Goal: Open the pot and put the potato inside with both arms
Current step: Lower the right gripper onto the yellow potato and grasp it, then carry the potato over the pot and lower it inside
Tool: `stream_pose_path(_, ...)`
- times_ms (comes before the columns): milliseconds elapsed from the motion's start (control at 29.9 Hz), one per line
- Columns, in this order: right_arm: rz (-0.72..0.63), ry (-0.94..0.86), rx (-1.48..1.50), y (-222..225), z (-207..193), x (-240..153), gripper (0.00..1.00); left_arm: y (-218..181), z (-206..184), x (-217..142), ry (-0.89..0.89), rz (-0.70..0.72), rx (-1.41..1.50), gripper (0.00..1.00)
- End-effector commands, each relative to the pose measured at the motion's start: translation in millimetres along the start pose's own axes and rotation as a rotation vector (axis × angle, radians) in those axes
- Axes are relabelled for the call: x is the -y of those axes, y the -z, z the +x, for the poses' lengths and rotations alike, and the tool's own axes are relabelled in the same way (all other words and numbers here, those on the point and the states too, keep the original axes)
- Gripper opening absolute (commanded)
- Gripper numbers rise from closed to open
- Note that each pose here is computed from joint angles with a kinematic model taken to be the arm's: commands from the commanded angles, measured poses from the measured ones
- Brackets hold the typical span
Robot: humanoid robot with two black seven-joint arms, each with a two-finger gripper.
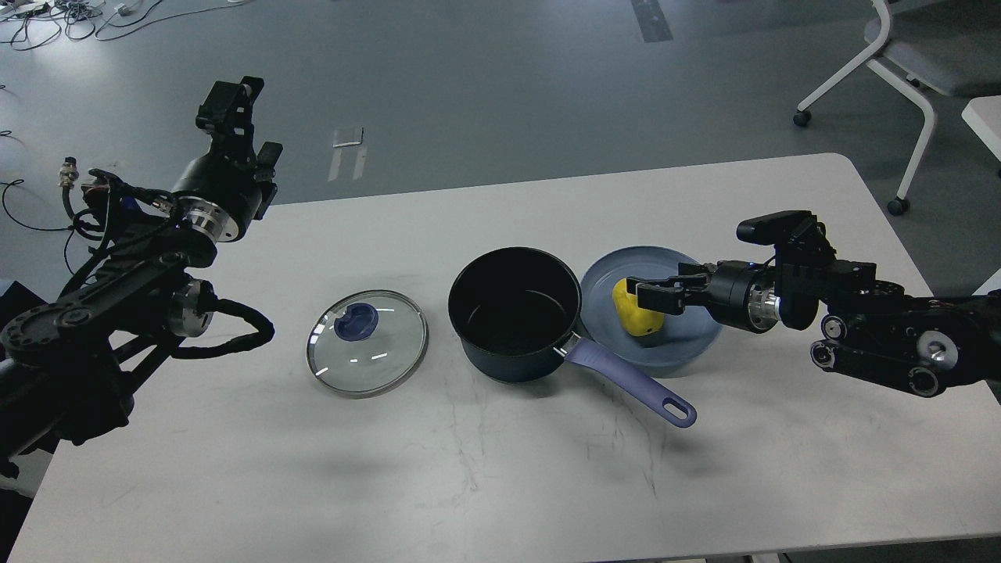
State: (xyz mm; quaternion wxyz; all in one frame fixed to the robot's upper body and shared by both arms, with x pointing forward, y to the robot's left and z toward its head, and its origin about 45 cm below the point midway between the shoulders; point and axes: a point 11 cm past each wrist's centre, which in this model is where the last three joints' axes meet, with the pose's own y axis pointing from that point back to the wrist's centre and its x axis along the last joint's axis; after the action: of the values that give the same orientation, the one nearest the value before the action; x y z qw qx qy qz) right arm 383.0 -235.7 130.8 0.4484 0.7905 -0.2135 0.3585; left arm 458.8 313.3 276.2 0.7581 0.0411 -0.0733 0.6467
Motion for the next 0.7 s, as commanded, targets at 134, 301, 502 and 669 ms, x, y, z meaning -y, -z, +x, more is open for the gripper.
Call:
stream_pose_path(134,0.009,0.039,-0.022,10,-14,16,1.00,4,9,-1,-0.014,-0.008,0.039,0.98)
stream_pose_path(301,0.014,0.050,-0.035,13,-16,21,1.00,14,12,-5,0.000,-0.021,0.128,0.98)
stream_pose_path(502,0.014,0.083,-0.071,12,-22,21,0.95,18,13,-8,0.003,-0.028,0.140,0.98)
stream_pose_path(669,0.014,0.130,-0.139,9,-26,18,0.69,23,11,-10,0.003,-0.020,0.136,0.98)
